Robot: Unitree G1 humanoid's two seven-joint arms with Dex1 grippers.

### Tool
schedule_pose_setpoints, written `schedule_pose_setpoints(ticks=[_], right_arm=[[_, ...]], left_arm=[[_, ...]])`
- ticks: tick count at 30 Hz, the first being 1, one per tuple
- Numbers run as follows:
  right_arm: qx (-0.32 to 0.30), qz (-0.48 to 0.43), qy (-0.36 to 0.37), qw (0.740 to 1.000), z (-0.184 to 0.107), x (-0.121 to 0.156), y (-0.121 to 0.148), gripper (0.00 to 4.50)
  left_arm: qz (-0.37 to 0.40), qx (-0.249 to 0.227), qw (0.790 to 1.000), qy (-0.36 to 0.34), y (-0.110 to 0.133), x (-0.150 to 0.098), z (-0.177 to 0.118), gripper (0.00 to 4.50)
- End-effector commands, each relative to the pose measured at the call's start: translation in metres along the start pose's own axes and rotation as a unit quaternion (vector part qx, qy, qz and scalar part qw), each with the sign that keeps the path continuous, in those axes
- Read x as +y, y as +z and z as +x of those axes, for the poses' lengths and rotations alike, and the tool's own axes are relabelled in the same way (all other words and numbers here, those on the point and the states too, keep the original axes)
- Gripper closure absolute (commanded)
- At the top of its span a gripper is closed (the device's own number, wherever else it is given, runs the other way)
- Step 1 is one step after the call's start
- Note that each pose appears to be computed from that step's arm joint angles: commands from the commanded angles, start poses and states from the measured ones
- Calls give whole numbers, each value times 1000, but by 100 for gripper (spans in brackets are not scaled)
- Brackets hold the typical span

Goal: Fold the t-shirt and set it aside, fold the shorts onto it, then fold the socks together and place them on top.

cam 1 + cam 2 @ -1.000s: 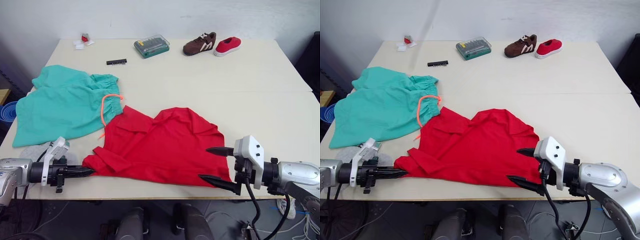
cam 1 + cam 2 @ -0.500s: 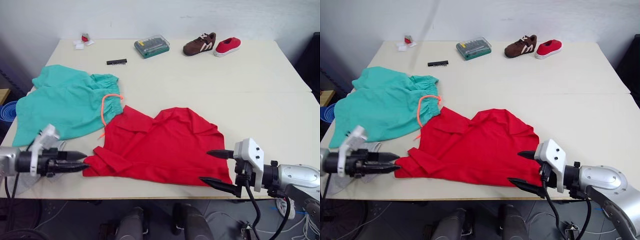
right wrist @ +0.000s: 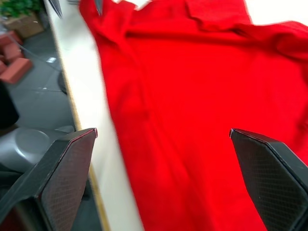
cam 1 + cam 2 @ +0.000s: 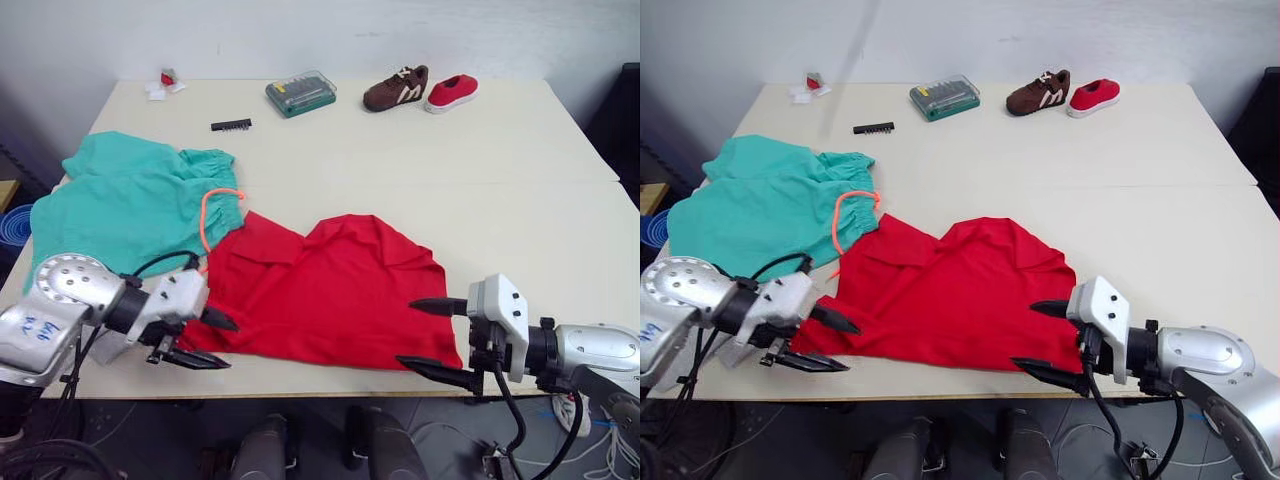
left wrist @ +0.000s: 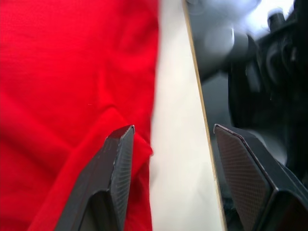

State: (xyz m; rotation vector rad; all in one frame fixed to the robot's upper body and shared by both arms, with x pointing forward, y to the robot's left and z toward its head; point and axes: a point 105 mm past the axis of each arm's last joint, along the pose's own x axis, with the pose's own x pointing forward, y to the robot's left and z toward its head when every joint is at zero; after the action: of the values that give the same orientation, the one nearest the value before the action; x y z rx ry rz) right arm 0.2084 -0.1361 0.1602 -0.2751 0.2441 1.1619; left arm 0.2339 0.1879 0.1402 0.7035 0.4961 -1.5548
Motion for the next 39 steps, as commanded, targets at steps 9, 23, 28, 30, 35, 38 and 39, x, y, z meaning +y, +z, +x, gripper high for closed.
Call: schedule_pose_setpoints(ticks=[9, 23, 28, 30, 35, 38, 39], right_arm=[[-3, -6, 10, 1000, 0, 11, 3, 0], [-4, 2, 5, 1000, -1, 10, 2, 0], [-7, 2, 2, 1000, -1, 9, 3, 0], [-9, 3, 0, 1000, -2, 8, 4, 0], [-9, 4, -2, 1000, -1, 8, 4, 0], [-8, 5, 1, 1000, -1, 9, 3, 0], [-7, 5, 2, 1000, 0, 10, 2, 0]], left_arm=[[80, -16, 995, 53, 3, 27, 4, 173], [80, -7, 996, 40, -7, 24, 4, 257], [80, -5, 996, 41, -10, 26, 3, 418], [80, -4, 996, 40, -11, 27, 3, 448], [69, -18, 997, 39, -5, 33, -1, 448], [55, -33, 997, 35, 6, 44, -5, 448], [55, -34, 997, 36, 11, 51, -6, 448]])
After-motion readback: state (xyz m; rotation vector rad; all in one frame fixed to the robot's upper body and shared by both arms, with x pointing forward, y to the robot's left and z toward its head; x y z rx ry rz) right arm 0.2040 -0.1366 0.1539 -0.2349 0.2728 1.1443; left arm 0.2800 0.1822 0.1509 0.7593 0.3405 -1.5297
